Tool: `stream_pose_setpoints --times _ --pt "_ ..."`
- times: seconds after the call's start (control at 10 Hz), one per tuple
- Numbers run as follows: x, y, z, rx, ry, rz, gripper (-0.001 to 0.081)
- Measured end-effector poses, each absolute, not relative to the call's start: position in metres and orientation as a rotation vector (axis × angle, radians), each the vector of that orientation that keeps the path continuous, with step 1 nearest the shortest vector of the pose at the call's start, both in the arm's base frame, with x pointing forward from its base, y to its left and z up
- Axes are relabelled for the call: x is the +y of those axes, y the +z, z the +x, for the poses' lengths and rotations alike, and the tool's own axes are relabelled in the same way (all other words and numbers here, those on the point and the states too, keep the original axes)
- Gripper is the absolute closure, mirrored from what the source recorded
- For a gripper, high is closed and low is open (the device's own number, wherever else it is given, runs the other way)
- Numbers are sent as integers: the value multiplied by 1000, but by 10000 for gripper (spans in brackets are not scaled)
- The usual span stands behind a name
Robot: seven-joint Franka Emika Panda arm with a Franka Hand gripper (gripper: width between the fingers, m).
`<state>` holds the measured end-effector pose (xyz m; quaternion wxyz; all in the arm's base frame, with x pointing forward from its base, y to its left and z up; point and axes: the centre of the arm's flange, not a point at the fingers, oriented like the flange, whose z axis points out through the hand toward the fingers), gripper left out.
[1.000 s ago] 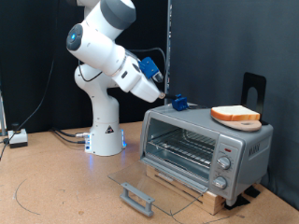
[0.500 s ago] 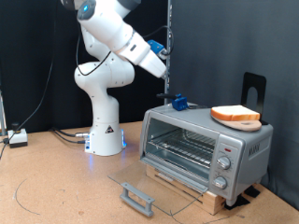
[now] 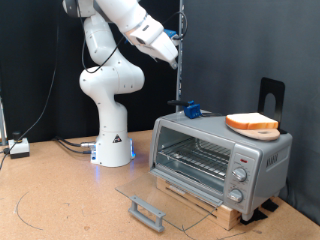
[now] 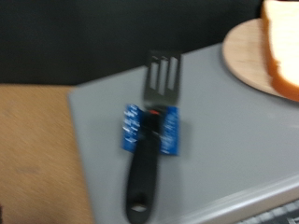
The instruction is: Make a piece of toast with the oven
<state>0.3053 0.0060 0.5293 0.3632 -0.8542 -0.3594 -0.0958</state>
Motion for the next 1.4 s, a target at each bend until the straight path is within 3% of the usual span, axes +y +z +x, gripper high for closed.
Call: stream_pose_setpoints --times 0.4,1.0,1.4 --pt "17 522 299 -993 -223 -2170 -3" --pt "101 464 281 -1109 -191 -2350 -3" --pt "118 429 271 -1113 -159 -2395 -3"
